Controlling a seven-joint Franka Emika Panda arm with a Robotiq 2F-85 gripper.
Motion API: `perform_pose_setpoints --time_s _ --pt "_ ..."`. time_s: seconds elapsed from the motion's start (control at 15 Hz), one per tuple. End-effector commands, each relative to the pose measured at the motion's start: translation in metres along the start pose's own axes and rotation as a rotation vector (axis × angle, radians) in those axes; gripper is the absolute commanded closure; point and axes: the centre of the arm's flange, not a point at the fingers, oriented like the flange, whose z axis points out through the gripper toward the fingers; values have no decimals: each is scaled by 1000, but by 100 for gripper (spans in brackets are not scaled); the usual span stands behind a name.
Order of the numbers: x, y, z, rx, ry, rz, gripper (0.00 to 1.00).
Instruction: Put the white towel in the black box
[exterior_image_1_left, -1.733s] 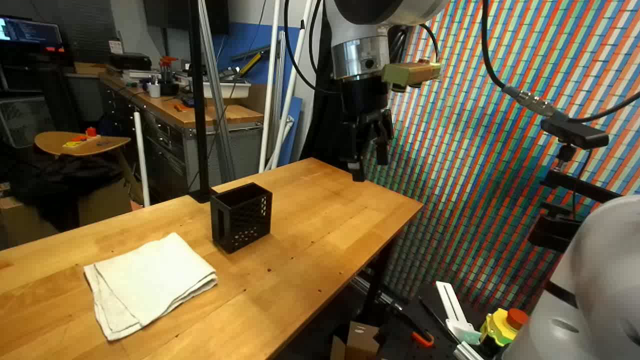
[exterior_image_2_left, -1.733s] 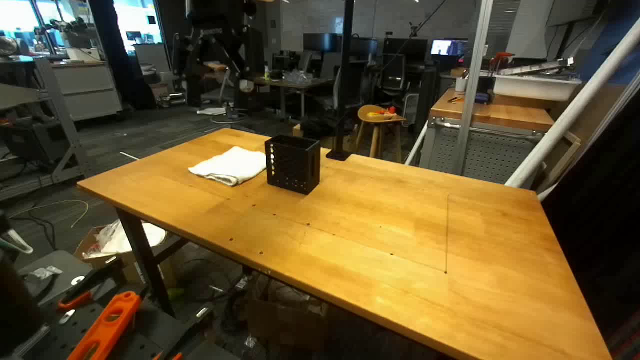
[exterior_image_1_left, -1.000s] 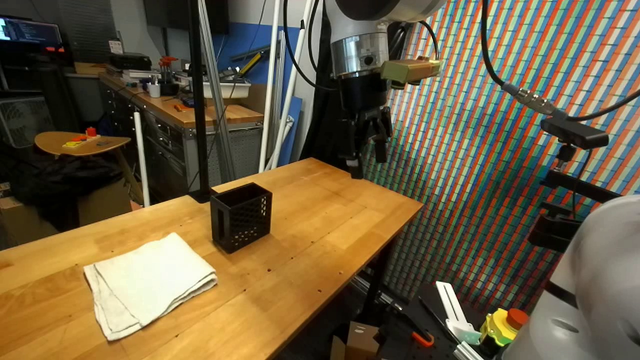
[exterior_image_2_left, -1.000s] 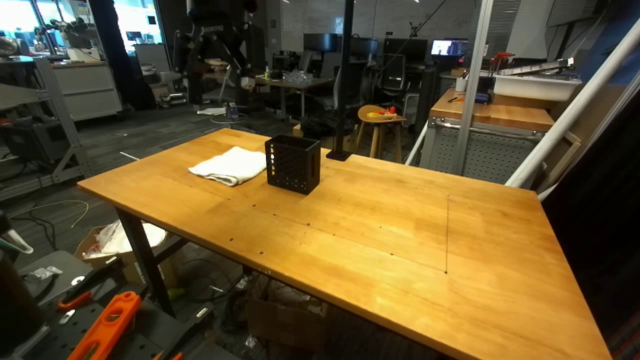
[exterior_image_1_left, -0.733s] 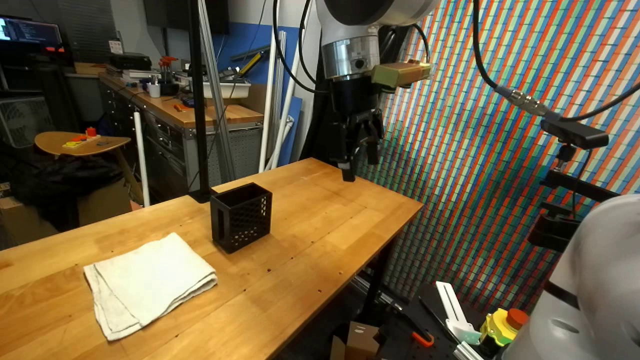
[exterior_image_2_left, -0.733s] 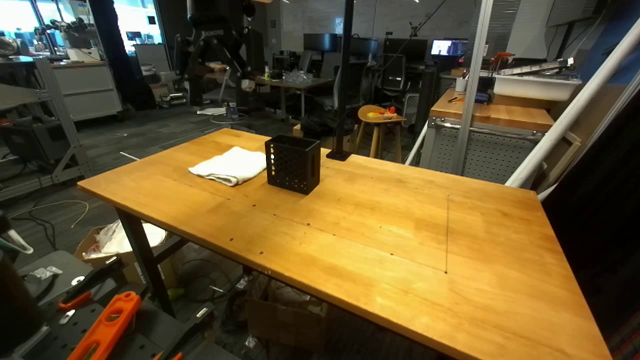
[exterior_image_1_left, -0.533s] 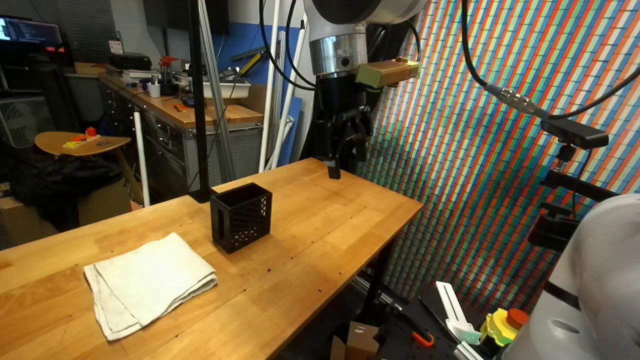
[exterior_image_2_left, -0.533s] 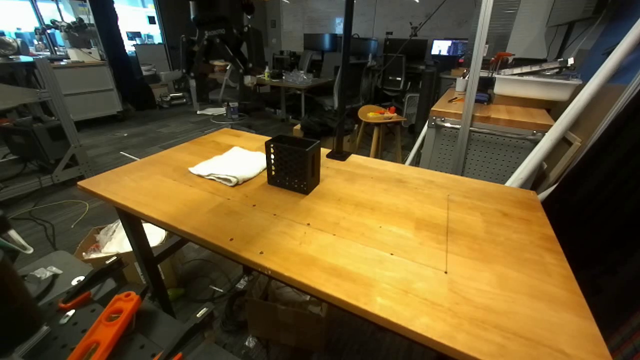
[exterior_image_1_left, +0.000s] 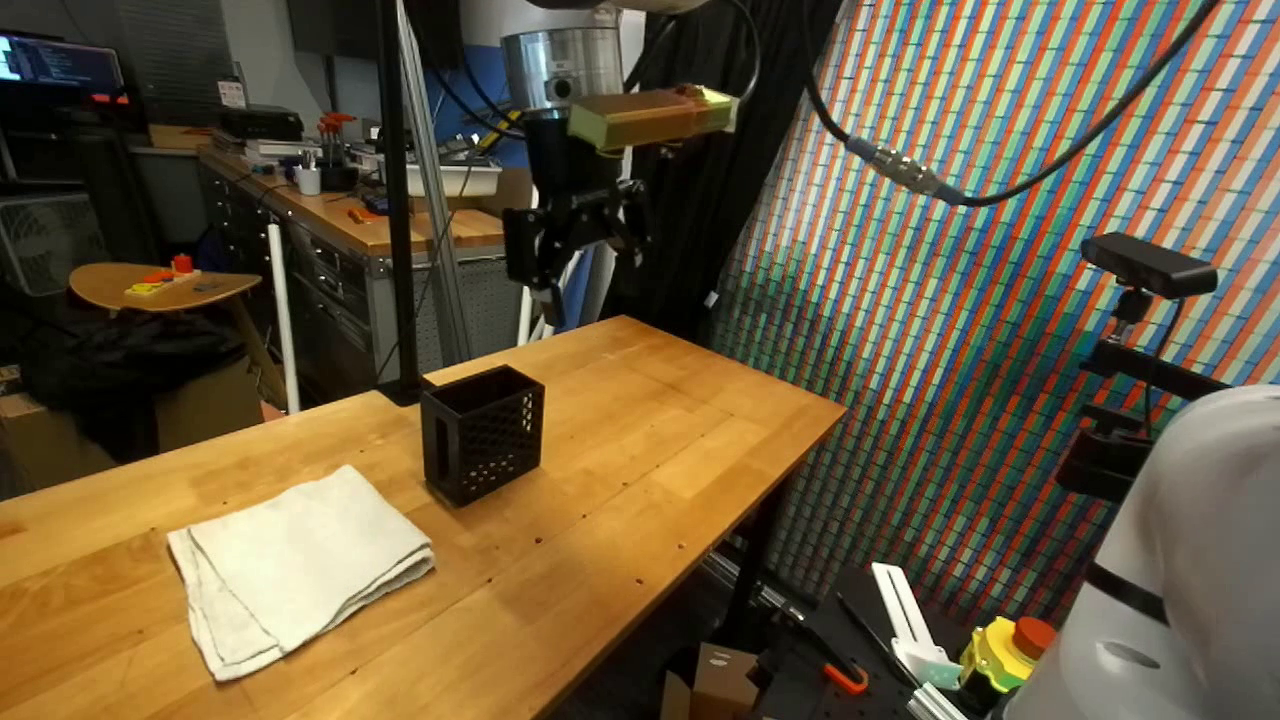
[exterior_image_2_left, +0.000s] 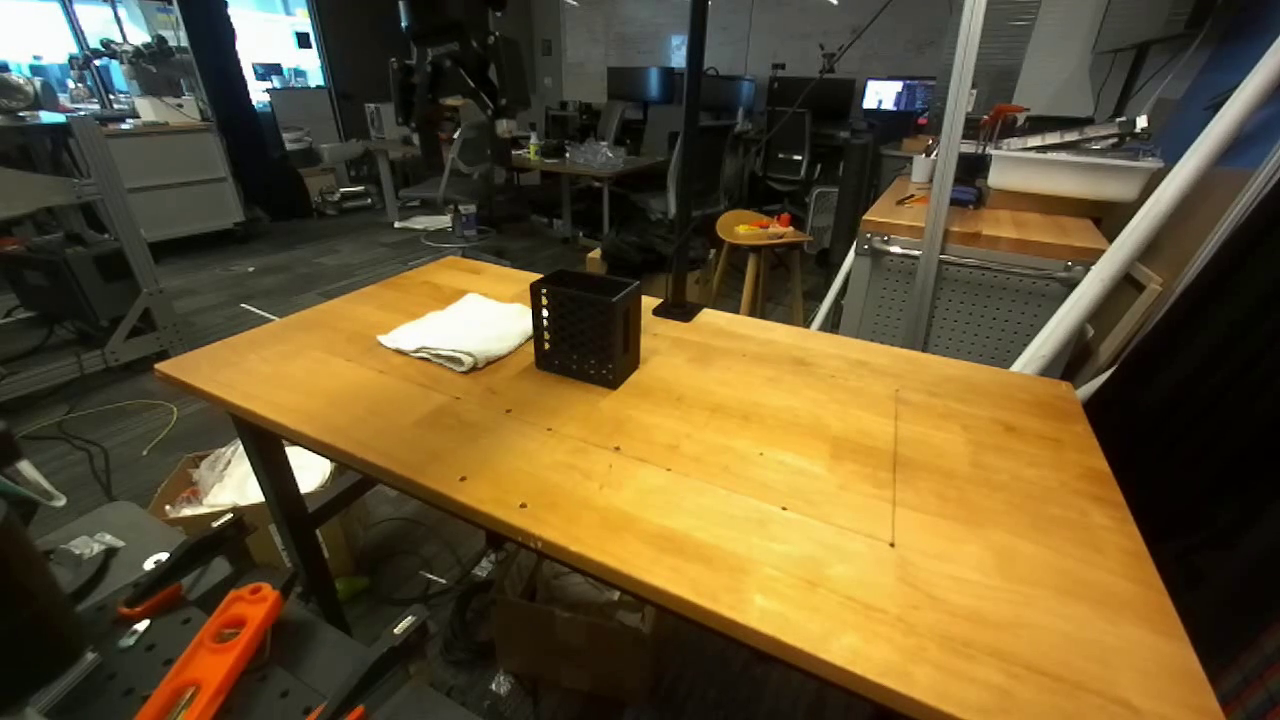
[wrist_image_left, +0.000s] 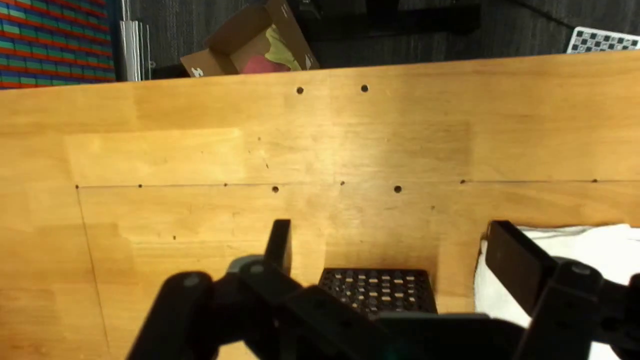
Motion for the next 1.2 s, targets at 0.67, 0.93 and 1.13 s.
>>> perform_pose_setpoints --time_s 0.67,0.93,1.13 --pt "126 -175 -41 24 177 20 0" --pt "157 -203 -22 19 221 -42 0" --pt "180 -211 9 24 232 -70 0"
